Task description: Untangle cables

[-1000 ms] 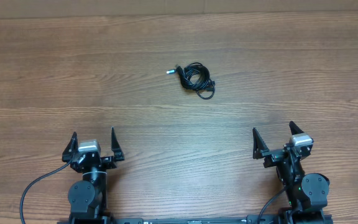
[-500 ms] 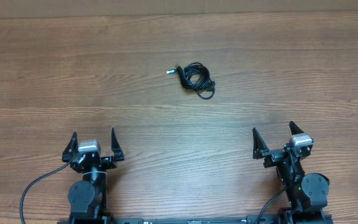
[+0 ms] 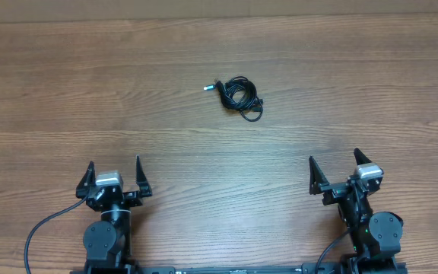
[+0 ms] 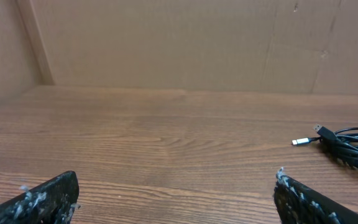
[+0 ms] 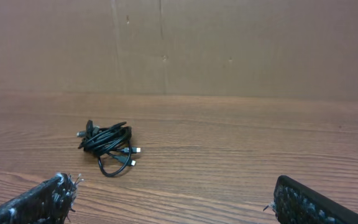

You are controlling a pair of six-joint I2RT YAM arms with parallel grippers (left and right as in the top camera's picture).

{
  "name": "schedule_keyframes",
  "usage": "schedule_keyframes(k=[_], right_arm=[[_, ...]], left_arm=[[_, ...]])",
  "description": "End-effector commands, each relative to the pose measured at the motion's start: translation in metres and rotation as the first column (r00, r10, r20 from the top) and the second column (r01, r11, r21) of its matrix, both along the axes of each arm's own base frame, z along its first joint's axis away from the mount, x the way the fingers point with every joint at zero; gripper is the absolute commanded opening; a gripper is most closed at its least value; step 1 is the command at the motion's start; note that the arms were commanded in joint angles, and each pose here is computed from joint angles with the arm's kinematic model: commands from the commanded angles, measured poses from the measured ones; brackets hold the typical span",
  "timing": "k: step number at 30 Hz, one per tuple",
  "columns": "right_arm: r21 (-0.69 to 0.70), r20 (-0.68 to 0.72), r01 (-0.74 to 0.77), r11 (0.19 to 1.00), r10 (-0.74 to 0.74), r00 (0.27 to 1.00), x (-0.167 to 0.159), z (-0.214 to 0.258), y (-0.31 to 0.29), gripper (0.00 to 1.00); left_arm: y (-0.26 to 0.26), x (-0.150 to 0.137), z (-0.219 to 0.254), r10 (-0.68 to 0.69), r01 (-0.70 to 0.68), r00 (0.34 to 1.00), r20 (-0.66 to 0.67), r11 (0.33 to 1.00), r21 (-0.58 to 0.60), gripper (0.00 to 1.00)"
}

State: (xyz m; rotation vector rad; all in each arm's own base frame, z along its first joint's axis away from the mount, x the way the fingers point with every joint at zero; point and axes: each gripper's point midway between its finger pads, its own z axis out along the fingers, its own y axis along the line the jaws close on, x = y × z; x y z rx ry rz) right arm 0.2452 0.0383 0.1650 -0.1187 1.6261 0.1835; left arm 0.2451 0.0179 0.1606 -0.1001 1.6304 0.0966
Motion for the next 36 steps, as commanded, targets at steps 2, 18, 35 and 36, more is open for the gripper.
schedule_keyframes(k=[2, 18, 35, 36], right_arm=[[-0.005, -0.007, 0.009, 1.000, -0.009, 1.000, 0.001, -0.005, -0.002, 1.00], [-0.005, -0.006, 0.014, 1.000, -0.014, 1.000, 0.001, -0.004, -0.003, 1.00], [0.080, -0.002, 0.017, 0.997, -0.017, 1.000, 0.001, 0.001, -0.003, 1.00], [0.097, -0.006, 0.019, 0.995, -0.018, 1.000, 0.001, 0.001, -0.003, 1.00]], left_arm=[[0.001, 0.000, 0.000, 0.004, -0.003, 1.000, 0.005, 1.000, -0.014, 1.00], [0.001, 0.000, 0.000, 0.005, -0.005, 1.000, 0.007, 1.000, -0.014, 1.00], [-0.013, 0.001, 0.002, -0.074, 0.075, 0.997, 0.019, 0.995, -0.060, 1.00], [-0.013, 0.001, 0.002, -0.077, 0.078, 0.997, 0.018, 0.995, -0.061, 1.00]])
